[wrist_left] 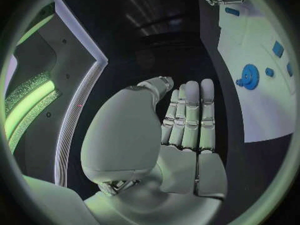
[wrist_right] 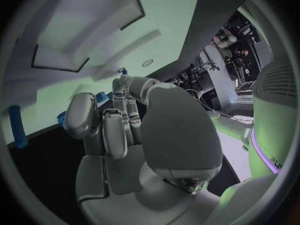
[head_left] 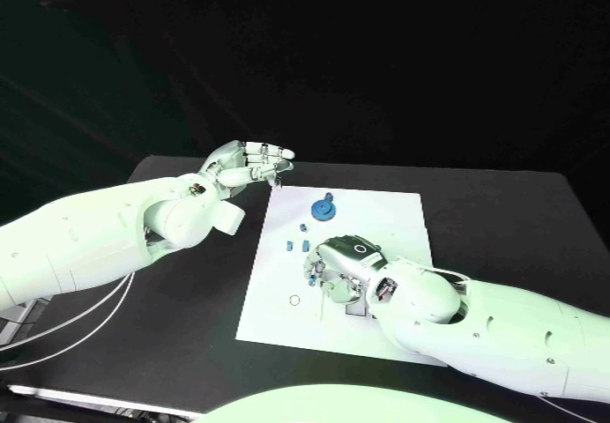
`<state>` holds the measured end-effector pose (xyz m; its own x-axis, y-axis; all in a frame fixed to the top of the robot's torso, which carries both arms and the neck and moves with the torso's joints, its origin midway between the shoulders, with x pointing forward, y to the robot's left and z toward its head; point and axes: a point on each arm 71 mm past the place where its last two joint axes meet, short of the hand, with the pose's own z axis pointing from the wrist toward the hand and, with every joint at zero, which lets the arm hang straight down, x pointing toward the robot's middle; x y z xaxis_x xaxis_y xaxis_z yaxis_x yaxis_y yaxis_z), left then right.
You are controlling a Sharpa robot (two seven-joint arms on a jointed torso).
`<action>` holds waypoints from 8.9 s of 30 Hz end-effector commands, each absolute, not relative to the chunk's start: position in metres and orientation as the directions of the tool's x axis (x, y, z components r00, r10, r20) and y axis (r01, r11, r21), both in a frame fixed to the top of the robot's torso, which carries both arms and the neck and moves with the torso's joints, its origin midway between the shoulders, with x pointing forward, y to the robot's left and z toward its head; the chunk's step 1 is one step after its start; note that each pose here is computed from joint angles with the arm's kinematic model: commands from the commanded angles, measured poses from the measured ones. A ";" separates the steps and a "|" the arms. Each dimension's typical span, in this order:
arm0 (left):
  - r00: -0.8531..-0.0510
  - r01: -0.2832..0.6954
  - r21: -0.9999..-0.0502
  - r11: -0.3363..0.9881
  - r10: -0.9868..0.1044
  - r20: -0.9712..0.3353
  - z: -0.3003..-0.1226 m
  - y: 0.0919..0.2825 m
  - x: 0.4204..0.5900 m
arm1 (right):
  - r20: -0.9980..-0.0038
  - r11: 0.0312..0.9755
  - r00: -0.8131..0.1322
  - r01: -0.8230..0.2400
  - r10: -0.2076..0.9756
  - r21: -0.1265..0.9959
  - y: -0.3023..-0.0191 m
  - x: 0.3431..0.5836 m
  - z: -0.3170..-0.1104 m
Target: Assemble the parts on the task board
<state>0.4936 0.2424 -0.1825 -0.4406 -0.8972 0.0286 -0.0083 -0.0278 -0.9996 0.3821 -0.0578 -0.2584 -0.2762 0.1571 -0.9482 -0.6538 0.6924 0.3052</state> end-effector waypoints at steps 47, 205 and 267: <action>-0.463 -0.026 -0.999 -0.023 -0.886 0.033 -0.184 0.243 0.495 | -0.965 0.725 -0.256 -0.653 0.063 0.220 -0.056 0.378 -0.265; -0.485 -0.054 -0.999 -0.009 -0.874 0.034 -0.187 0.245 0.494 | -0.963 0.827 -0.198 -0.499 0.183 0.260 -0.147 0.410 -0.207; -0.499 -0.054 -0.998 -0.015 -0.866 0.040 -0.188 0.237 0.494 | -0.914 0.630 -0.373 -0.674 0.161 0.386 -0.034 0.361 -0.257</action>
